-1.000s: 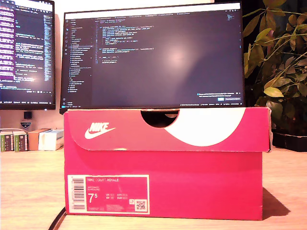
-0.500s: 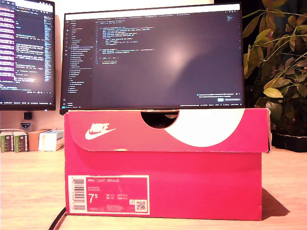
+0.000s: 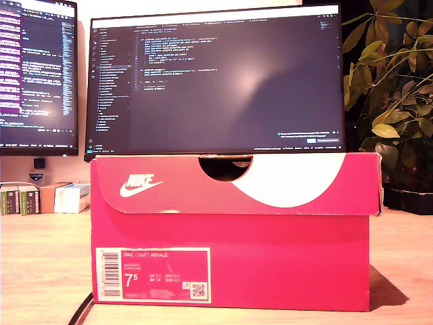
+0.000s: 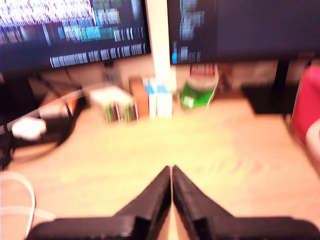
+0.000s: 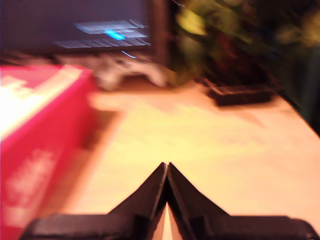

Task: Close the red shoebox by pushing the lid with your left arm and holding the box in place with your right arm

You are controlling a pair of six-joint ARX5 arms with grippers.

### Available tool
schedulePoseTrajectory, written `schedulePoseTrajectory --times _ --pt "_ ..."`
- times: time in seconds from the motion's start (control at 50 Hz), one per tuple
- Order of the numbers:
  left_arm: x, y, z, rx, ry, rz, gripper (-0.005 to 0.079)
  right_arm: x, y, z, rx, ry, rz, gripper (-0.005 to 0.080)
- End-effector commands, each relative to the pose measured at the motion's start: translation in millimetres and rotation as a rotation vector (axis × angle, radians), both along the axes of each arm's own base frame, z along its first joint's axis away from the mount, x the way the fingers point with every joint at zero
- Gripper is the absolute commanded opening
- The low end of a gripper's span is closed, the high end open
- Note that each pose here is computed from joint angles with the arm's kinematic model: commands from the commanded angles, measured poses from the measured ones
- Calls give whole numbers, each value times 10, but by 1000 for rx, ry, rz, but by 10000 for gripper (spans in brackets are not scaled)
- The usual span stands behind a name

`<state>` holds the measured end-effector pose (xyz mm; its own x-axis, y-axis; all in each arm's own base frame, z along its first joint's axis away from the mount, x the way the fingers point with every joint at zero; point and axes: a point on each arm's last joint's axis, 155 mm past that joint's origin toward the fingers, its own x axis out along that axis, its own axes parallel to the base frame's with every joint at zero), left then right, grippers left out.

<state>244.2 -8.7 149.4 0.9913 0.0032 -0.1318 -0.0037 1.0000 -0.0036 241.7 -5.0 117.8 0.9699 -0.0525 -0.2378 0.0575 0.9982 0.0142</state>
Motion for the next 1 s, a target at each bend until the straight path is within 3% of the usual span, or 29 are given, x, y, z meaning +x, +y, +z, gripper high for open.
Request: schedulePoseTrajectory --times 0.0,0.3,0.46,0.58,0.98 --pt "14 5 -166 8 26 4 -15 6 -20 -18 -52 -2 1 -12" --pt "26 37 -464 22 85 22 -15 -5 -31 -59 -97 18 6 -12" --pt "38 33 -406 10 61 22 -15 -6 155 -78 -33 20 94 -12" --pt "35 28 -421 -1 67 22 -15 -7 179 -76 82 19 78 -12" --pt "31 28 -444 -1 76 22 -15 -7 178 -77 86 19 76 -12"
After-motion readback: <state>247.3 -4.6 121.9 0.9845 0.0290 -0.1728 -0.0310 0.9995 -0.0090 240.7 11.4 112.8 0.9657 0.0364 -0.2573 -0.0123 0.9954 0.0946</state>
